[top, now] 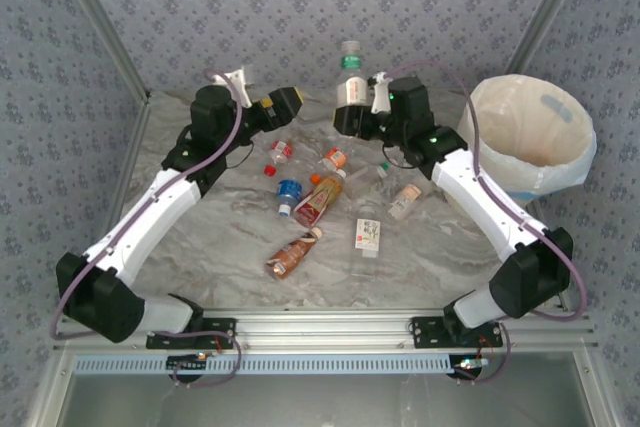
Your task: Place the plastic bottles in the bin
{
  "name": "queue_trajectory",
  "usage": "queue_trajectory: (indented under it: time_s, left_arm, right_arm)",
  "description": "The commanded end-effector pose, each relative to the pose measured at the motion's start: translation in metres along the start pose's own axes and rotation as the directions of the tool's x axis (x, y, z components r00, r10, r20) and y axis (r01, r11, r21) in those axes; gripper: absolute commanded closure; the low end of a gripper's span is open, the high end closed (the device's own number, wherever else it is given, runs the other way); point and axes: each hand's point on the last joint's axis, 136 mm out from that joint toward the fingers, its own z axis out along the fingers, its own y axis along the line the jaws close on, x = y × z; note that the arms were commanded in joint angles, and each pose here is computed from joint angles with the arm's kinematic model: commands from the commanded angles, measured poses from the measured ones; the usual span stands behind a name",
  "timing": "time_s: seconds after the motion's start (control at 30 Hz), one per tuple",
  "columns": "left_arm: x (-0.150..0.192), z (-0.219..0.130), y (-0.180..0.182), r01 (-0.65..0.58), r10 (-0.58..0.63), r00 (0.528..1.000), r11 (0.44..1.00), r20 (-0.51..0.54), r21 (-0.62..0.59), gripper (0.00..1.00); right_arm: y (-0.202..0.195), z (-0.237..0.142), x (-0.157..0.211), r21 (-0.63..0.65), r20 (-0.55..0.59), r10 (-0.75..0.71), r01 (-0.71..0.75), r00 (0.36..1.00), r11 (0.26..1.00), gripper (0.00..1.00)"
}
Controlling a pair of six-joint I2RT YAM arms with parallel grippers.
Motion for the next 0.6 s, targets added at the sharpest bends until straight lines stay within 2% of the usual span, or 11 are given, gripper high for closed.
queue_trajectory:
  time_s: [0.0,0.23,0.47,0.57]
  left_arm:
    - [0.001,-0.014,0.027,-0.047,0.049,0.999,0.99,0.009,-0.133,0.01]
    - [0.009,-0.026,0.056,-0.033,0.033,0.999,0.975,-0.004,-0.218,0.0]
    - [0.021,-0.04,0.091,-0.027,0.024,1.0,0.938,-0.013,-0.347,0.01]
    - [0.026,-0.046,0.102,-0.017,0.011,1.0,0.933,-0.019,-0.359,0.01]
  right_arm:
    - [-0.004,-0.02,-0.028,0.01,0.033,-0.026,0.026,0.999,1.0,0.35]
    - [-0.021,-0.059,-0.068,0.042,0.092,-0.033,0.029,0.995,0.999,0.35]
    - [-0.052,-0.105,-0.088,0.123,0.13,-0.022,0.006,0.991,0.992,0.35]
    - [-0.064,-0.129,-0.092,0.163,0.137,-0.028,0.006,0.99,0.987,0.35]
